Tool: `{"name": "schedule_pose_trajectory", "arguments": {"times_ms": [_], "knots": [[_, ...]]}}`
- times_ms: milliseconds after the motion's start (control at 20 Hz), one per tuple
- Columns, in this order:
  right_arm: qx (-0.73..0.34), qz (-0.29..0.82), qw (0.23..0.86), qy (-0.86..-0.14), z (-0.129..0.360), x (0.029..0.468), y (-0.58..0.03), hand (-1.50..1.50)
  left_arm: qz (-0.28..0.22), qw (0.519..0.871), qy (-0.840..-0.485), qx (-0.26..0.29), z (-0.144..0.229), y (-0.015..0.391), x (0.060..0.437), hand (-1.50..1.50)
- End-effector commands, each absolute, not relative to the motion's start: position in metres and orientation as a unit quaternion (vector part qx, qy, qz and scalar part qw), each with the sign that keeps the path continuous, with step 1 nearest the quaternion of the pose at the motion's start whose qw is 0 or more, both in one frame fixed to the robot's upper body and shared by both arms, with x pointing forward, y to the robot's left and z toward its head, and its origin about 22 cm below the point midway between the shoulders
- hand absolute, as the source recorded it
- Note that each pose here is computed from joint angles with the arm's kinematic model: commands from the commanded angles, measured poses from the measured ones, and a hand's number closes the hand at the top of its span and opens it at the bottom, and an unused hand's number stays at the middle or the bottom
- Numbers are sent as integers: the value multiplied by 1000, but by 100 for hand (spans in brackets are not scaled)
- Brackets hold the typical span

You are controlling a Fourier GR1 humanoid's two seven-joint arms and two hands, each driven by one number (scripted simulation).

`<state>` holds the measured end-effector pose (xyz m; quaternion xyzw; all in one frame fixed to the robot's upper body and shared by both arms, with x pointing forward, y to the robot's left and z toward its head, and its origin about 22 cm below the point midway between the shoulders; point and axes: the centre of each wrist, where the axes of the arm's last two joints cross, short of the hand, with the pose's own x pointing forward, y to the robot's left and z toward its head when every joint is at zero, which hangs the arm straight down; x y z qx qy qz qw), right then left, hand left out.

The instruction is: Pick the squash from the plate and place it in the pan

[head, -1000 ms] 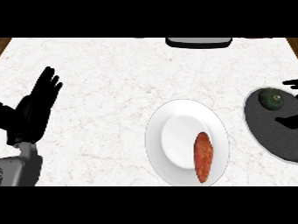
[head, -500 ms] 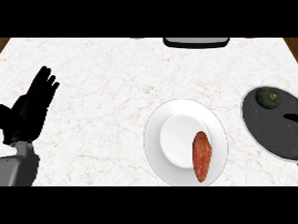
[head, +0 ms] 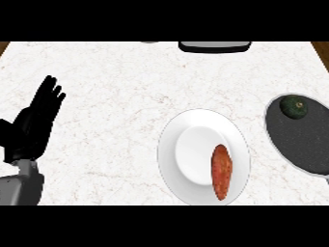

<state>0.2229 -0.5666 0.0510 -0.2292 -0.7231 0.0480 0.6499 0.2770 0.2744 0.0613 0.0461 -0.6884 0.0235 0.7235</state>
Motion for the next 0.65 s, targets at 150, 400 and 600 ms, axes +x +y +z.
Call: {"name": "schedule_pose_trajectory", "arguments": {"times_ms": [150, 400, 600], "knots": [[-150, 30, 638, -755, 68, 155, -611, -150, 18, 721, -691, 46, 55, 271, 282, 0], [-167, 29, 638, -752, 57, 131, -615, -150, 20, 722, -690, 45, 48, 273, 266, 0], [-177, 45, 640, -747, 56, 132, -611, -150, 18, 726, -686, 38, 74, 284, 270, 0]]}}
